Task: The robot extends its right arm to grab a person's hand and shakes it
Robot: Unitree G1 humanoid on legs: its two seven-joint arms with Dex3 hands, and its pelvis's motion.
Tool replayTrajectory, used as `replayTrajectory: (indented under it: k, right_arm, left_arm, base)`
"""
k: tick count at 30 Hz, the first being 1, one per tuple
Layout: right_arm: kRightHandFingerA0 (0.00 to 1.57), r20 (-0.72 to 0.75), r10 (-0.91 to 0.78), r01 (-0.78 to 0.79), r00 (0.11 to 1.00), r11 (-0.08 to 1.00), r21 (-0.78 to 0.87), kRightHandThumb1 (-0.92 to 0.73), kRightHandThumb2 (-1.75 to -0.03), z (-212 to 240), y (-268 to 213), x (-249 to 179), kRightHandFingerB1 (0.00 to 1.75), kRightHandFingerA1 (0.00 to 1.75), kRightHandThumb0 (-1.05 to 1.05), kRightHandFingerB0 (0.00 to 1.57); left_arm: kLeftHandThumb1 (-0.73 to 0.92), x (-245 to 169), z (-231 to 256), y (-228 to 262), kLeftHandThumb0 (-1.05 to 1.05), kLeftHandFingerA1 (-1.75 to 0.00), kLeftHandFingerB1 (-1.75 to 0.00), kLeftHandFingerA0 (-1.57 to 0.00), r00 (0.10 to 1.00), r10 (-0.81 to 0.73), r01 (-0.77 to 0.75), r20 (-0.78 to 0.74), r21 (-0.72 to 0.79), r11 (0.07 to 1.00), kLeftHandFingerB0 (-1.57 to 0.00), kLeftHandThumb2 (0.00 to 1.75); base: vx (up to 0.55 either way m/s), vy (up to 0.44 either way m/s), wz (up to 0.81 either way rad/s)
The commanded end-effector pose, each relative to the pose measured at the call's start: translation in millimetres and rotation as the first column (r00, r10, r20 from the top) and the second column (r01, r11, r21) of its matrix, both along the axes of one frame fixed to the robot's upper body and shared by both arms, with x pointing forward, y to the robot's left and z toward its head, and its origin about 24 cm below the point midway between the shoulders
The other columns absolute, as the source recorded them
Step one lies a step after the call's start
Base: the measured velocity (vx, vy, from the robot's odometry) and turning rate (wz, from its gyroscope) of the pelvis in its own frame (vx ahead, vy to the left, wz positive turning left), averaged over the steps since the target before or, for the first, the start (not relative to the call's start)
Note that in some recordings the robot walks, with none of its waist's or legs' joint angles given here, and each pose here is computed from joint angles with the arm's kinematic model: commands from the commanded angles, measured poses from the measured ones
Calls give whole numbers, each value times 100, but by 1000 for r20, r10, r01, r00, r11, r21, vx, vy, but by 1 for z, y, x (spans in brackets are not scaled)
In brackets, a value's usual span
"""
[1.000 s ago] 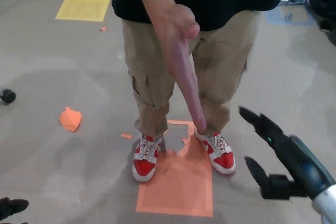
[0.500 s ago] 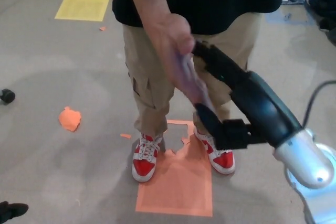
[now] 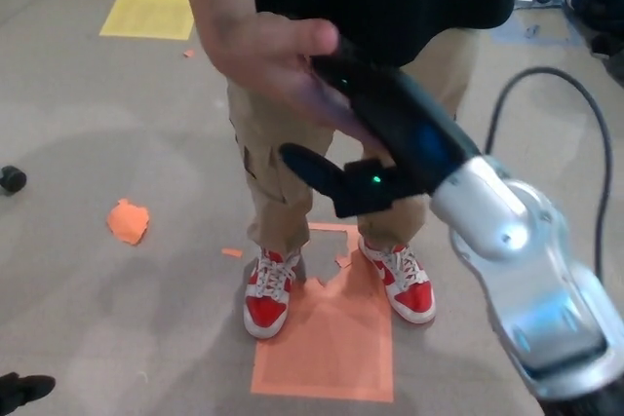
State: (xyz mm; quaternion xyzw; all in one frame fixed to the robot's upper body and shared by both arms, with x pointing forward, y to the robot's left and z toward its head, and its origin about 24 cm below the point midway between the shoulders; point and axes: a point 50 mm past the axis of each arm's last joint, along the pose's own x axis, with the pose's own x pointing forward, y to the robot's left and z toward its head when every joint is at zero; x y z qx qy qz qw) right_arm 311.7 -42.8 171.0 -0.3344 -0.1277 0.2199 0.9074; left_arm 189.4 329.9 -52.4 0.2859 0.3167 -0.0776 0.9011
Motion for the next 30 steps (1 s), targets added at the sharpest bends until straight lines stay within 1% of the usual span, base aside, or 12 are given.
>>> replayTrajectory:
  k: [1,9,10,17,19,21,24,26,27,28,29,30]
  right_arm:
    - [0,-132,-234,215,963,966,-144,-62,-105,-23,0,30,11,11,-102,1]
    - [0,7,-400,386,917,881,-275,-64,-102,-30,-8,48,5,4,-105,0]
    - [0,27,-425,415,905,864,-284,-64,-100,-30,-10,51,3,3,-105,0]
    - [0,97,-513,514,853,792,-331,-59,-93,-28,-18,65,6,5,-96,0]
    - [0,112,-538,535,835,750,-389,-53,-94,-32,-21,73,23,26,-83,0]
    - [4,83,-544,528,835,749,-399,-52,-91,-36,-21,76,34,38,-81,3]
    - [5,18,-546,508,838,767,-391,-53,-90,-47,-22,80,37,43,-83,3]
    - [14,-12,-547,498,837,771,-396,-59,-90,-53,-23,81,37,45,-91,1]
    - [0,-28,-547,492,837,773,-401,-30,-93,-57,-24,82,48,48,-40,0]
    - [0,-36,-547,488,837,774,-404,-30,-93,-59,-24,82,48,48,-40,0]
    - [0,-47,-539,473,841,775,-419,-32,-94,-65,-25,82,48,47,-40,1]
    - [29,-48,-535,466,843,773,-431,-67,-60,-69,-27,82,37,40,-83,22]
  left_arm:
    - [91,-3,8,7,-59,-31,-32,-22,999,-24,24,28,-7,1000,-21,67]
    - [91,-1,10,9,-59,-30,-31,-21,1000,-6,6,14,3,1000,-20,67]
    - [63,-1,9,10,-32,-47,-47,0,1000,1,-1,11,-2,1000,0,113]
    - [62,2,10,9,-33,-47,-47,0,1000,-3,3,10,-2,1000,0,113]
    - [64,0,9,9,-32,-47,-47,0,1000,0,0,14,-11,1000,0,114]
    - [63,0,9,9,-32,-47,-47,0,1000,0,0,17,-14,1000,0,114]
    - [63,0,10,9,-32,-47,-47,0,1000,2,-2,17,-13,1000,-1,114]
    - [63,1,10,9,-32,-47,-47,0,1000,1,-1,12,-4,1000,0,114]
    - [63,2,11,9,-32,-47,-47,0,1000,-10,10,12,5,1000,0,114]
    - [63,2,11,9,-32,-47,-47,0,1000,-15,15,12,9,1000,0,114]
    - [63,2,11,9,-32,-47,-47,0,1000,-15,15,16,2,1000,0,114]
    - [63,3,12,9,-32,-47,-47,0,1000,-15,15,17,0,1000,0,114]
  base:
    - [0,0,0]
    - [0,0,0]
    - [0,0,0]
    - [0,0,0]
    - [0,0,0]
    - [0,0,0]
    - [0,0,0]
    - [0,0,0]
    - [0,0,0]
    - [0,0,0]
    - [0,0,0]
    - [0,0,0]
